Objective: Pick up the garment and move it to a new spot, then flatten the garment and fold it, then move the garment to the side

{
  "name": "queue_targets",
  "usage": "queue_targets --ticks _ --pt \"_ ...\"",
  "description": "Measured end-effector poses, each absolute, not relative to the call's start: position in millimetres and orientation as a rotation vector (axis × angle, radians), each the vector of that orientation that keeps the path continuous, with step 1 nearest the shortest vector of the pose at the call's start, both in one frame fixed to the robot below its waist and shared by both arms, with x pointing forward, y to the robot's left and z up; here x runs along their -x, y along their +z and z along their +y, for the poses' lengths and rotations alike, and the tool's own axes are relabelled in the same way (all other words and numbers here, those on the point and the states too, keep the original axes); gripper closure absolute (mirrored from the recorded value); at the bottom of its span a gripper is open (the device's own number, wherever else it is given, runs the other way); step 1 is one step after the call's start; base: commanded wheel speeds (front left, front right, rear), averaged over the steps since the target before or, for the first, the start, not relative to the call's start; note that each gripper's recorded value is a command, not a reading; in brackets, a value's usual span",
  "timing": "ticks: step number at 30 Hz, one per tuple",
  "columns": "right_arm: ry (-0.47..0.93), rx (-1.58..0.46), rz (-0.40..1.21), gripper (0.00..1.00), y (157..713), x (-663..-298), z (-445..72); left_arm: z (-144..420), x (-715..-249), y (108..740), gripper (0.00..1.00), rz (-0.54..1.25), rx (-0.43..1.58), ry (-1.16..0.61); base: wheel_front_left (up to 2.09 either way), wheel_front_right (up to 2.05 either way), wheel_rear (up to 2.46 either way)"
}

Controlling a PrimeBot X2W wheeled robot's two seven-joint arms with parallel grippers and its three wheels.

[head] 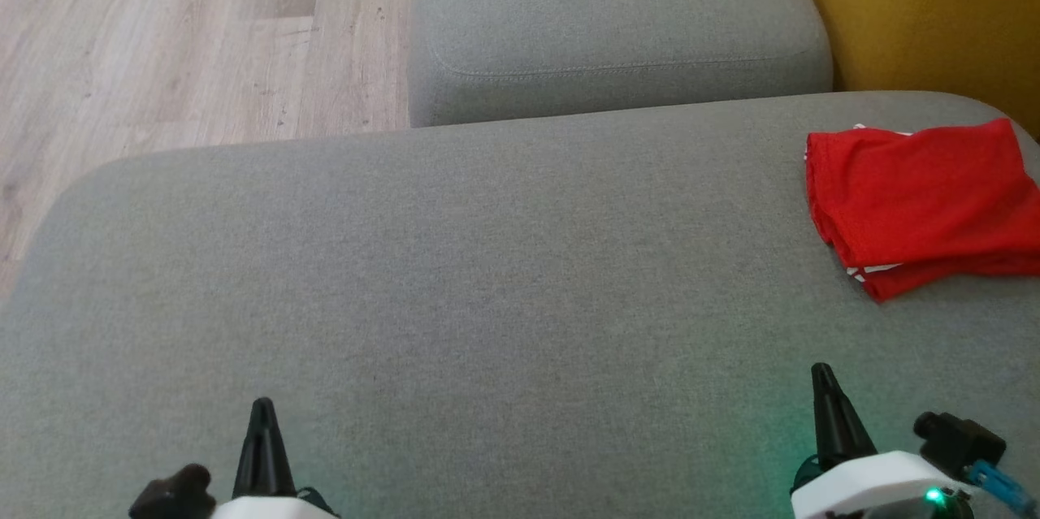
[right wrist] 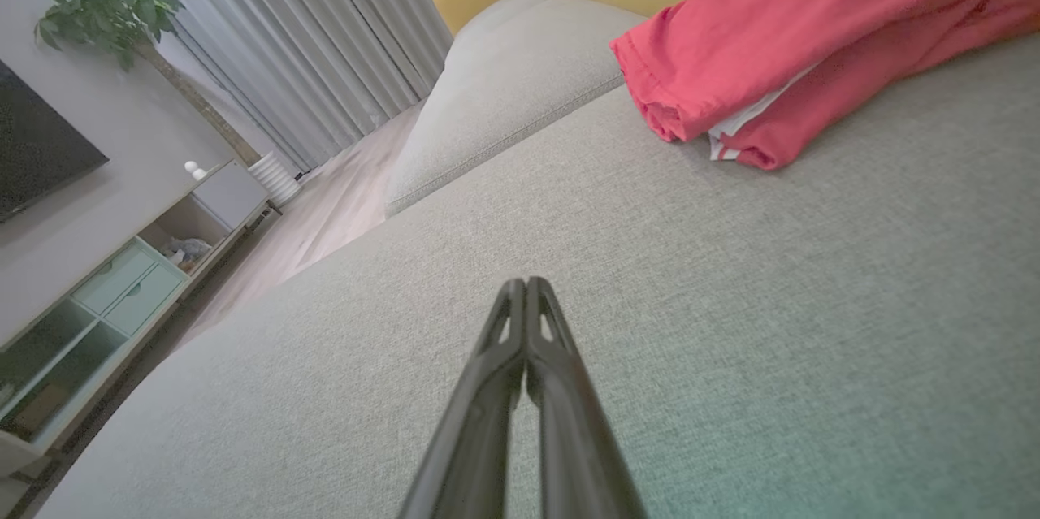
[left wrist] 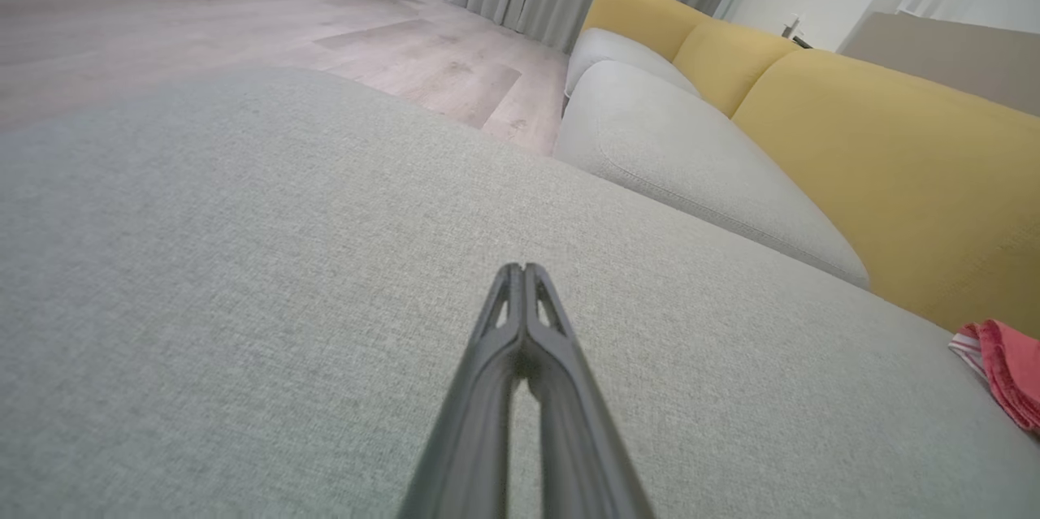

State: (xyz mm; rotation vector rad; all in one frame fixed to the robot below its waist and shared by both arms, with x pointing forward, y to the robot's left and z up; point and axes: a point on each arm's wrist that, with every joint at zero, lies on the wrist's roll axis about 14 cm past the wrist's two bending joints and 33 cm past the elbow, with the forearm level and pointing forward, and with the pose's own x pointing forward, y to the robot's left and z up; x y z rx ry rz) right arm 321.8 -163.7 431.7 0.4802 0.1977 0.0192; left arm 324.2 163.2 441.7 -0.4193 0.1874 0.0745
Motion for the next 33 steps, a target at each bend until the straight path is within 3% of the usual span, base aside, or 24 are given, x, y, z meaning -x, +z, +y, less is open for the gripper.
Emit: queue_targets --ticks 33 --pt "-0.079 -0.868 0.182 1.00 441.9 -340.5 -182.8 173.8 -340.3 441.6 1.00 0.225 0.833 0.122 0.00 0.00 0.00"
